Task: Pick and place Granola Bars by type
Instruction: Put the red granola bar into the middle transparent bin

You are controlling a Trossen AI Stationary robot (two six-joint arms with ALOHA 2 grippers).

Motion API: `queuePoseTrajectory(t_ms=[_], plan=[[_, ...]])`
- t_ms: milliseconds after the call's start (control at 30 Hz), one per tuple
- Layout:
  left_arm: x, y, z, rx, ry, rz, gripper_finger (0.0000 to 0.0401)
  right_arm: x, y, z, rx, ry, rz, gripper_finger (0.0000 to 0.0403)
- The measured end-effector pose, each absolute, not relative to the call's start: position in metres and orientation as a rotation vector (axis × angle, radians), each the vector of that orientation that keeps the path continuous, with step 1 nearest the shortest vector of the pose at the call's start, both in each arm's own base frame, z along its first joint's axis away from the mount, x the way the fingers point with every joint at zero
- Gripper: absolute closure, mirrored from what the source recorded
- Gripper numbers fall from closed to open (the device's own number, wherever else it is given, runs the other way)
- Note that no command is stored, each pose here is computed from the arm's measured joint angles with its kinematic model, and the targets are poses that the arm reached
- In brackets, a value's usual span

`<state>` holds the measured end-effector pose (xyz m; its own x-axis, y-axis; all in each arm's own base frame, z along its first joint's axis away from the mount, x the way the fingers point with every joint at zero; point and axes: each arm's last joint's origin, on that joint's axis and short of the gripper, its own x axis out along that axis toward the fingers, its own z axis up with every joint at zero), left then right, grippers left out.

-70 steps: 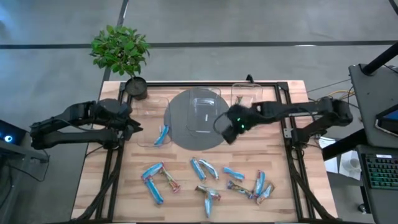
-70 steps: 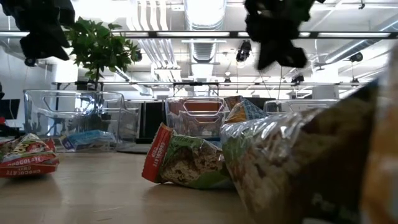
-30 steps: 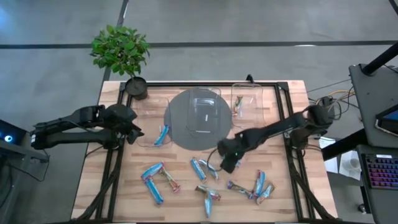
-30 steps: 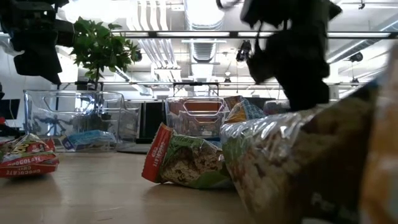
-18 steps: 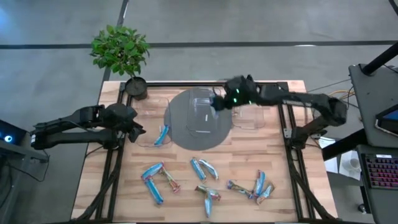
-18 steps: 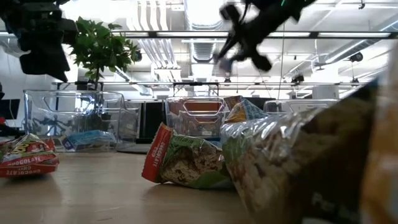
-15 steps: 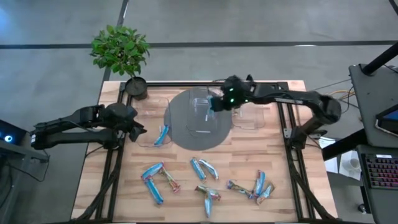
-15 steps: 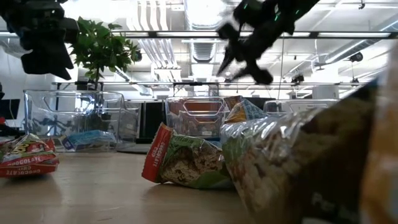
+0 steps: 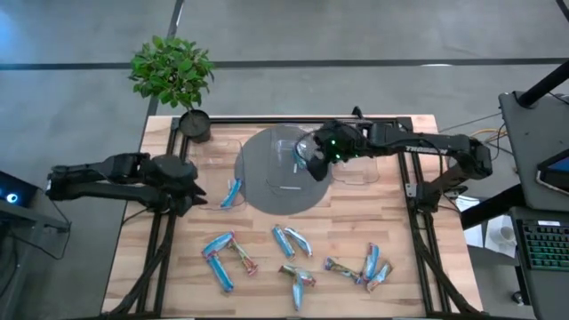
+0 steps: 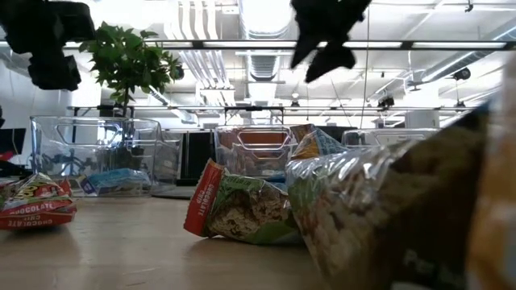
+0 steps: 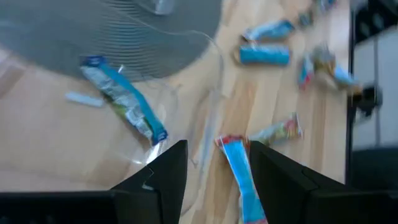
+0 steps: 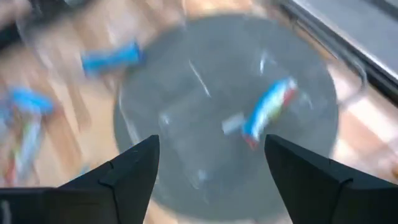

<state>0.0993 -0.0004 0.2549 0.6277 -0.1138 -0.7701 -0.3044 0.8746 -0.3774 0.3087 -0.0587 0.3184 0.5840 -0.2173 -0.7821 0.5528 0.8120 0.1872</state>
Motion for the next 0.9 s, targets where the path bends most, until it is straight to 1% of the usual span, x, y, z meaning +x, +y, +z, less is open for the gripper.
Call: queuePoseTrajectory(t_ms=[100, 167, 267, 333, 400, 500, 700, 767, 833, 900], plan=[[0.106, -0.006, 0.250, -0.480, 0.958, 0.083, 0.0245, 0.298, -0.049, 0.311, 0.526, 0.991, -0.472, 0.0127], [0.111, -0.008, 0.247, -0.489, 0.995, 0.088, 0.0245, 0.288, -0.039, 0.305, 0.543, 1.089, -0.459, 0.0133], [0.117, -0.011, 0.243, -0.485, 1.027, 0.101, 0.0245, 0.274, -0.014, 0.304, 0.541, 1.134, -0.429, 0.0143], [0.121, -0.012, 0.243, -0.459, 1.026, 0.082, 0.0245, 0.263, 0.002, 0.301, 0.596, 1.150, -0.434, 0.0151], [0.125, -0.013, 0.241, -0.428, 1.029, 0.065, 0.0245, 0.250, 0.011, 0.296, 0.683, 1.181, -0.509, 0.0157], [0.127, -0.012, 0.240, -0.376, 1.038, 0.068, 0.0245, 0.225, 0.023, 0.284, 0.807, 1.206, -0.685, 0.0162], [0.132, -0.011, 0.236, -0.318, 1.063, 0.086, 0.0245, 0.192, 0.049, 0.264, 1.050, 1.180, -0.821, 0.0161], [0.132, -0.011, 0.236, -0.317, 1.067, 0.086, 0.0245, 0.183, 0.053, 0.253, 1.156, 1.223, -0.886, 0.0161], [0.133, -0.011, 0.235, -0.316, 1.072, 0.087, 0.0245, 0.177, 0.059, 0.241, 1.241, 1.305, -0.893, 0.0161], [0.133, -0.011, 0.235, -0.315, 1.075, 0.087, 0.0245, 0.176, 0.064, 0.230, 1.300, 1.347, -0.840, 0.0160]])
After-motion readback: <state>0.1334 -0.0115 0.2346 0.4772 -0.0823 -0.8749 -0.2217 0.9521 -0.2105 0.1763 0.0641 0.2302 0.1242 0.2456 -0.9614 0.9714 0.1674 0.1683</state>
